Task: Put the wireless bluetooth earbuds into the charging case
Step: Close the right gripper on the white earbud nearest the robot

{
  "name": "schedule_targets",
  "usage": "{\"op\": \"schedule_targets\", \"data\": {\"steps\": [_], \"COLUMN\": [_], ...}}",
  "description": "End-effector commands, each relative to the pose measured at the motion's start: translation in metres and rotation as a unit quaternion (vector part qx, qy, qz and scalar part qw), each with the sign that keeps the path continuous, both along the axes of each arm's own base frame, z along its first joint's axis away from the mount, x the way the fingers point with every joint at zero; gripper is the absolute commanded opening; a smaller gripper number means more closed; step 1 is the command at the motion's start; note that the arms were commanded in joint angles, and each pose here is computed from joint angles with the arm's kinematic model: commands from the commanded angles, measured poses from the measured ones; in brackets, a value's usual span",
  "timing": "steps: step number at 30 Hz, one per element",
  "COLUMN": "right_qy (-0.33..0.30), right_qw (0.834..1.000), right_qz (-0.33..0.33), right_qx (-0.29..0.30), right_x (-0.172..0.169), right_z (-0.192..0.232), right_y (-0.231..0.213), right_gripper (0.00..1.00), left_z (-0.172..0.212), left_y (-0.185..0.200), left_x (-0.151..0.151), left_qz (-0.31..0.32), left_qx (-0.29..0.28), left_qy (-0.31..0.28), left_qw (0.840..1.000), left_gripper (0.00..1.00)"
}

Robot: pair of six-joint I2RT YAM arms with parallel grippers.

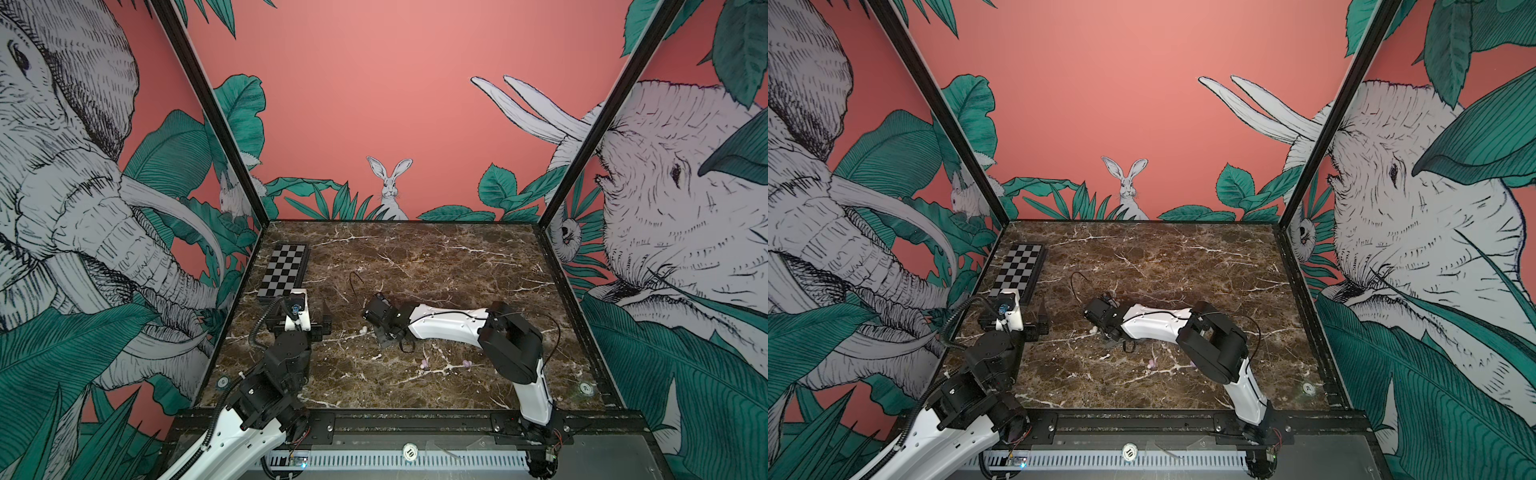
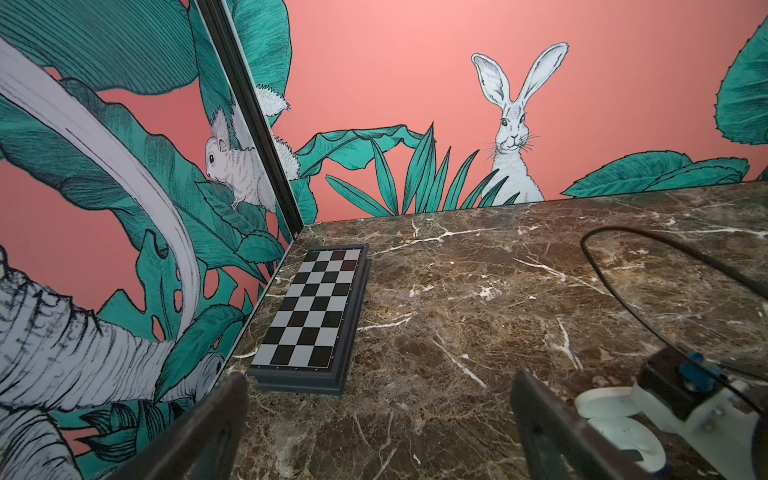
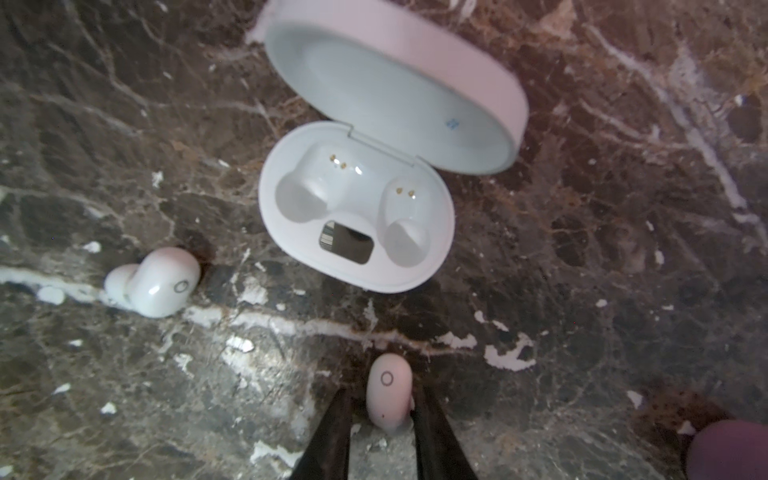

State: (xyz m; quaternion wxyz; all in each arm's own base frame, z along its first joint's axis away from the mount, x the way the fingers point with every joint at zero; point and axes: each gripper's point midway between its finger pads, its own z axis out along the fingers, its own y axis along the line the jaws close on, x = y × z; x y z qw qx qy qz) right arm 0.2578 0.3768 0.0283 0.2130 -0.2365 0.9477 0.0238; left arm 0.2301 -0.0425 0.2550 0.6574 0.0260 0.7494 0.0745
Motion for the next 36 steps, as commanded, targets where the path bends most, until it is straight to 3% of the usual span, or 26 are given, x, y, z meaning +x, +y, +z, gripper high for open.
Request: {"op": "schedule_targets", "data": {"steps": [1,36], "right_qy": [-0.008,-0.029], "right_qw": [1.000,0.997], "right_qz": [0.005,0.018], "right_qx": [-0.026,-0.067], "right_x": [0.000,0.012], "right_z": [-0.002,-0.007], "right_y": [-0.004,-0.004], "right_gripper": [0.26,0.23], "left_z": [0.001,0.001], "left_y": [0.001,0.002], "left_x": [0.001,0.001], "left_qz": [0.002,0.004], "left_qx": [-0.008,-0.012], "left_qy": [-0.007,-0.008], "left_qw": [1.000,1.000], "left_gripper": [0.99,0.99]}}
